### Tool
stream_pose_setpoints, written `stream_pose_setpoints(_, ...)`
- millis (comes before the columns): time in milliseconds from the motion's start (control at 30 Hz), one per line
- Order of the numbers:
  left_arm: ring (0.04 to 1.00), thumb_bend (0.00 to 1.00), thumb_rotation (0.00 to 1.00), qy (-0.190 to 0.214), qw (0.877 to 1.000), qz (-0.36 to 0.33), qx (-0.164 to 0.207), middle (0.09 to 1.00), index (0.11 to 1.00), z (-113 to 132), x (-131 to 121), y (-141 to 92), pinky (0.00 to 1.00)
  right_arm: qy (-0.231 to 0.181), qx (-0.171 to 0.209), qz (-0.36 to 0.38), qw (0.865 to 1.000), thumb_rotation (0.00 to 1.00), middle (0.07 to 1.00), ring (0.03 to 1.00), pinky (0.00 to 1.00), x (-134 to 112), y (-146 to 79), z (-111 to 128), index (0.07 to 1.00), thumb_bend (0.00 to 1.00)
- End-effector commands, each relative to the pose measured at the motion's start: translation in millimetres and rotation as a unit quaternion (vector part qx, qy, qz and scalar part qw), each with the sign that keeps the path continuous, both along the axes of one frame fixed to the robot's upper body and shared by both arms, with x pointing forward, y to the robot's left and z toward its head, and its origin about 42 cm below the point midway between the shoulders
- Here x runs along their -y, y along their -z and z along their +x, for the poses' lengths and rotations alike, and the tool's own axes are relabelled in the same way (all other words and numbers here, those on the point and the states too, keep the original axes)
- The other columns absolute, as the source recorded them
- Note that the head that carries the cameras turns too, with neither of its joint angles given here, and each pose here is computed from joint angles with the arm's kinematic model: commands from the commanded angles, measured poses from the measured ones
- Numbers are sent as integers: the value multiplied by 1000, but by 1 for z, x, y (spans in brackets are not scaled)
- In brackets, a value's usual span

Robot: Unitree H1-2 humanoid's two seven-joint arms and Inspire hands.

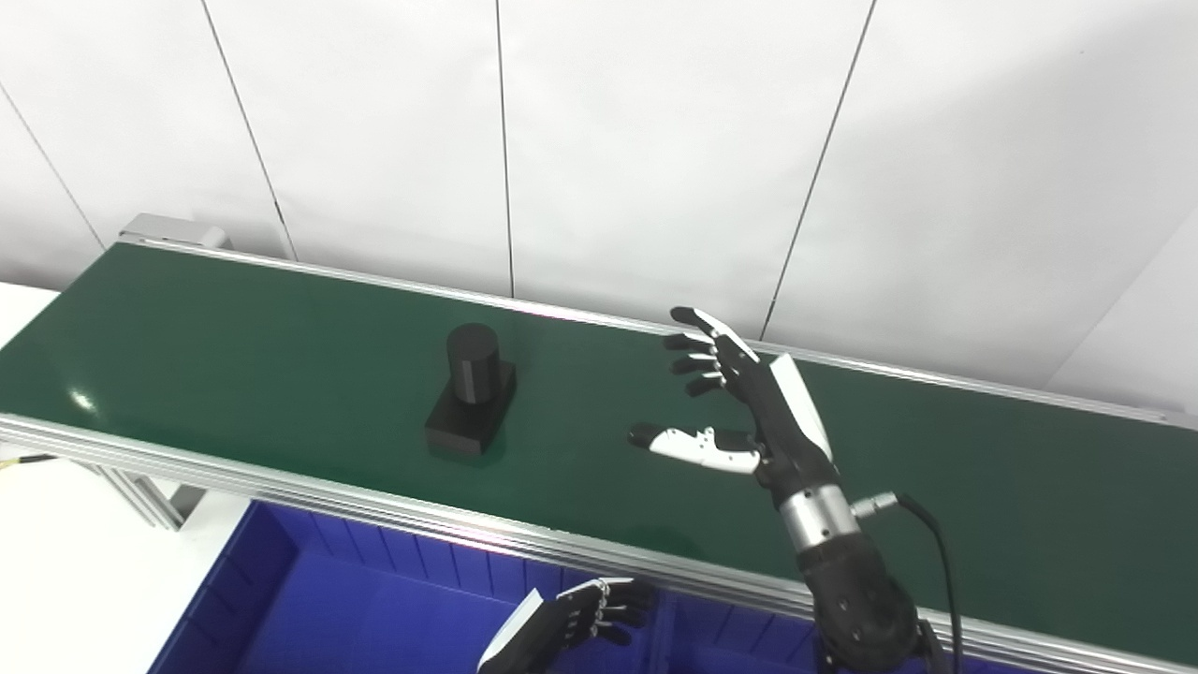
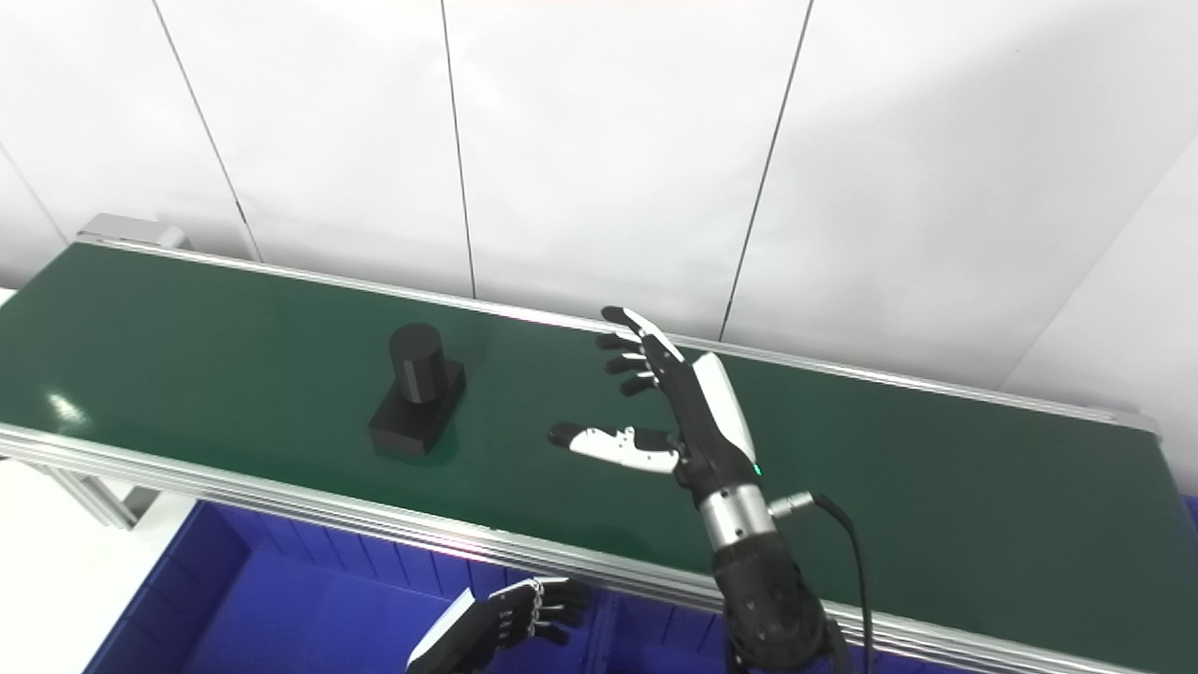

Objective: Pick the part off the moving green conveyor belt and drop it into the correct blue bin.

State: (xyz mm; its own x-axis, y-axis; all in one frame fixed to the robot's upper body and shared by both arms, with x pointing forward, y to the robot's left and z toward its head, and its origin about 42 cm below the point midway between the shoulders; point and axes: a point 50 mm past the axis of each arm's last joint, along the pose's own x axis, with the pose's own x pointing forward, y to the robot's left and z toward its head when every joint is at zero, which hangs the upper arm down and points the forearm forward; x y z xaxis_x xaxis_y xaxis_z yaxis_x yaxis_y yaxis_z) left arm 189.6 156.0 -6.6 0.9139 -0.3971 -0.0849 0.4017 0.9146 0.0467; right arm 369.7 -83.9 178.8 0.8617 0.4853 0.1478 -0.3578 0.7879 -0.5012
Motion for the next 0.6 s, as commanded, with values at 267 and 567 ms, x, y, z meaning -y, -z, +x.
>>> stream_pose_setpoints(267, 731, 921, 318, -35, 998, -29, 36, 768, 758, -8, 4, -15, 650, -17, -1, -49, 999, 411, 805, 724, 596, -48, -31, 37, 890, 786)
stream_pose_setpoints(567, 723, 925, 259, -59, 995, -83, 19, 759, 751, -26, 6, -18, 651, -30, -16, -96, 995, 433, 812, 712, 585, -79, -29, 58, 896, 801)
